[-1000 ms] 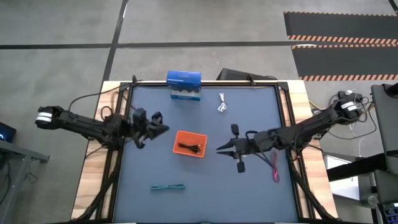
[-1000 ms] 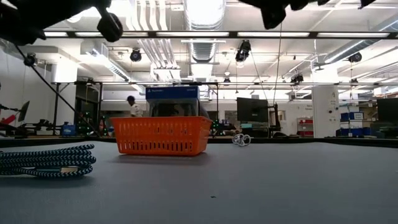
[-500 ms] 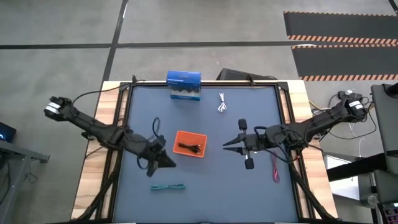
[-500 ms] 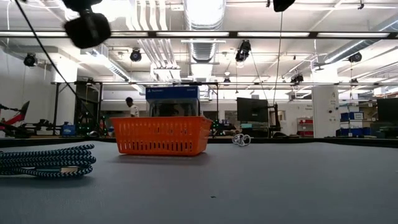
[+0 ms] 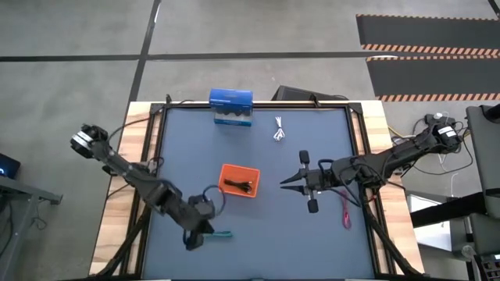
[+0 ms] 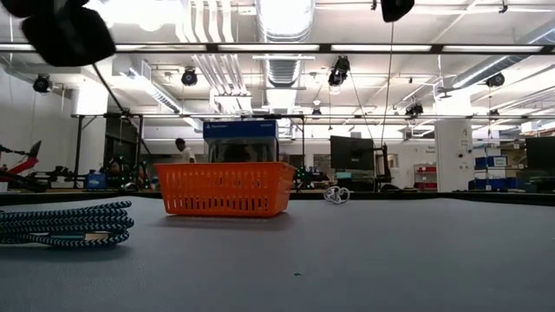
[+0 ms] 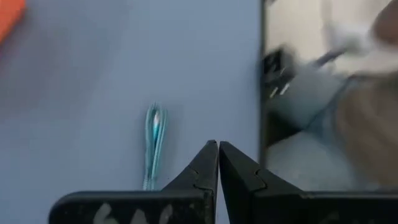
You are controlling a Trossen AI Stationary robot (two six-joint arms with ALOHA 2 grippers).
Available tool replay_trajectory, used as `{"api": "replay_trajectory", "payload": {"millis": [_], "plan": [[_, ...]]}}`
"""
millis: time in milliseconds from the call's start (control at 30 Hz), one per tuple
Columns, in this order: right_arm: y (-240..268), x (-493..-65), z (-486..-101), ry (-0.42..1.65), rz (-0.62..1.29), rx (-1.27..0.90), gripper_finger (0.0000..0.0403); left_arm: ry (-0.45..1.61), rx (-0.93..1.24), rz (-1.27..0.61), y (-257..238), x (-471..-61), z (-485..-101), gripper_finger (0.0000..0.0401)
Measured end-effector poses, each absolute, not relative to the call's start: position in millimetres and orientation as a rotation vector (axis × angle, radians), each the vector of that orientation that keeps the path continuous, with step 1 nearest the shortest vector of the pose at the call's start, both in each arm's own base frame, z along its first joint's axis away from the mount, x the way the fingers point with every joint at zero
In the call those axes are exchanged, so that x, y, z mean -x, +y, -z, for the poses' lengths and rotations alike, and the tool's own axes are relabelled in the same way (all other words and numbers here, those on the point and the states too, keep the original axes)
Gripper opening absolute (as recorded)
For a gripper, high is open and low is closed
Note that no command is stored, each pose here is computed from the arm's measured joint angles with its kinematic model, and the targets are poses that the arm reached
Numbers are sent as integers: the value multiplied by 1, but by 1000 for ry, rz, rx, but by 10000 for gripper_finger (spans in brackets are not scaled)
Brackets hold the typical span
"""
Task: Pick and place USB-C Cables
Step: Put the blue charger cable into the orange bin
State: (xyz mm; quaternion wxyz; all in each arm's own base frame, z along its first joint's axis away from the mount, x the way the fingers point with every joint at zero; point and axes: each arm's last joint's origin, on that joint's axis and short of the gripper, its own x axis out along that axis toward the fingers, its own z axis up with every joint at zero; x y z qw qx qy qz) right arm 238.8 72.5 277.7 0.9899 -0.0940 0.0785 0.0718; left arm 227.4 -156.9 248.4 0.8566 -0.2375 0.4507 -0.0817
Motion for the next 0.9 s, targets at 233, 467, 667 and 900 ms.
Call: {"api": "replay_trajectory", "payload": {"millis": [233,467,667,900], "plan": [[73,-239,-278,152,-145,198,43,1111,270,116,-186,-249,-227,0],[72,-239,-276,177,-141,153,43,1183,107,60,-215,-249,-213,0],[72,-238,-274,200,-142,166,43,1187,76,4,-214,-243,-202,0],[72,-238,-273,206,-143,167,43,1160,55,-27,-212,-244,-201,0]]}}
